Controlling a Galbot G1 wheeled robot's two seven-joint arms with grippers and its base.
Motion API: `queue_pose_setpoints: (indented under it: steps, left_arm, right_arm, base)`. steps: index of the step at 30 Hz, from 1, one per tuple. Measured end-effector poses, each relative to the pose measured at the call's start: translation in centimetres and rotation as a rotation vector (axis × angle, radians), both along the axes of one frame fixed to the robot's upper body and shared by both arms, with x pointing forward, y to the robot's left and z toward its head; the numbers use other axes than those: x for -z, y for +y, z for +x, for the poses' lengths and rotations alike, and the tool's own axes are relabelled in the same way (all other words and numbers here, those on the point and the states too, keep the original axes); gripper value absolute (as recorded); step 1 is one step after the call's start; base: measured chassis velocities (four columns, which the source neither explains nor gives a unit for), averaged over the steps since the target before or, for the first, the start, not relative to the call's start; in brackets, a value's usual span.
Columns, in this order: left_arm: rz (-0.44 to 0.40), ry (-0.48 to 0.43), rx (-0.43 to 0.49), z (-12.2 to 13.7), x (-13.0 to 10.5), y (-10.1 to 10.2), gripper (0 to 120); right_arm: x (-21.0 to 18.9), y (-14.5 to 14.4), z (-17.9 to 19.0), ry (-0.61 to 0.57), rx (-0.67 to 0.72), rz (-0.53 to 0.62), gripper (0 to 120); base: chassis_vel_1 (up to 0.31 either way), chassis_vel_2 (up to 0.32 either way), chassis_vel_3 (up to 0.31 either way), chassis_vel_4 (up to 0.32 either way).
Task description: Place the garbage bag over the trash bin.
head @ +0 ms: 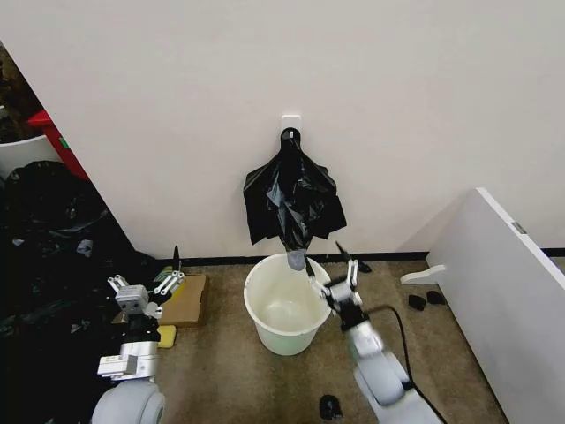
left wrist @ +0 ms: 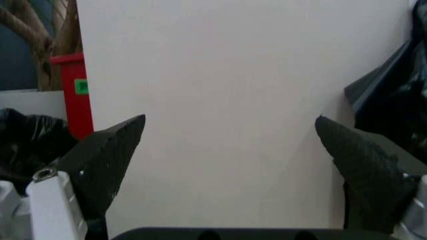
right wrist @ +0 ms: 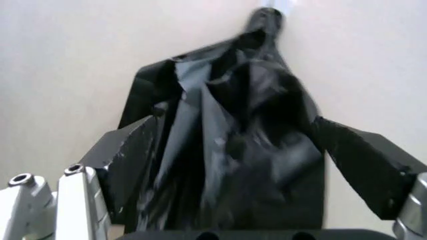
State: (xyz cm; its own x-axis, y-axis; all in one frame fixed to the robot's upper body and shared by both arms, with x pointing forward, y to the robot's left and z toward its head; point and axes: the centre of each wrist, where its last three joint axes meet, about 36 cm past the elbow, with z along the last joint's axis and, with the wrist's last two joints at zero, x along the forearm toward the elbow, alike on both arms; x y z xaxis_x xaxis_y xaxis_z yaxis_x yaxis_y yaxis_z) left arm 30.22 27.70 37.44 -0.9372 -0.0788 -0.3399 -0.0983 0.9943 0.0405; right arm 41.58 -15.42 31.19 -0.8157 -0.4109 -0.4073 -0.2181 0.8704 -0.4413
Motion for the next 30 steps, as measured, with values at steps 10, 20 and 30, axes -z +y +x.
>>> queue_pose_setpoints:
  steps: [10, 20, 30]
  left_arm:
    - [0.003, 0.024, -0.027, 0.8, 1.4, 0.5, 100]
    - [0.005, 0.03, -0.041, 1.1, 2.1, 0.7, 100]
    - [0.007, 0.03, -0.039, 0.8, 2.3, 0.5, 100]
  right_arm:
    - [1.3, 2.3, 4.1, -0.149, 0.234, -0.386, 77]
    - [3.0, 4.0, 4.3, -0.227, 0.505, -0.639, 87]
    - [1.8, 4.1, 4.4, -0.282, 0.498, -0.634, 73]
  base:
    - [0.0, 0.0, 0.0, 0.0]
    - [0.0, 0.0, 0.0, 0.0]
    - [0.0, 0.0, 0.0, 0.0]
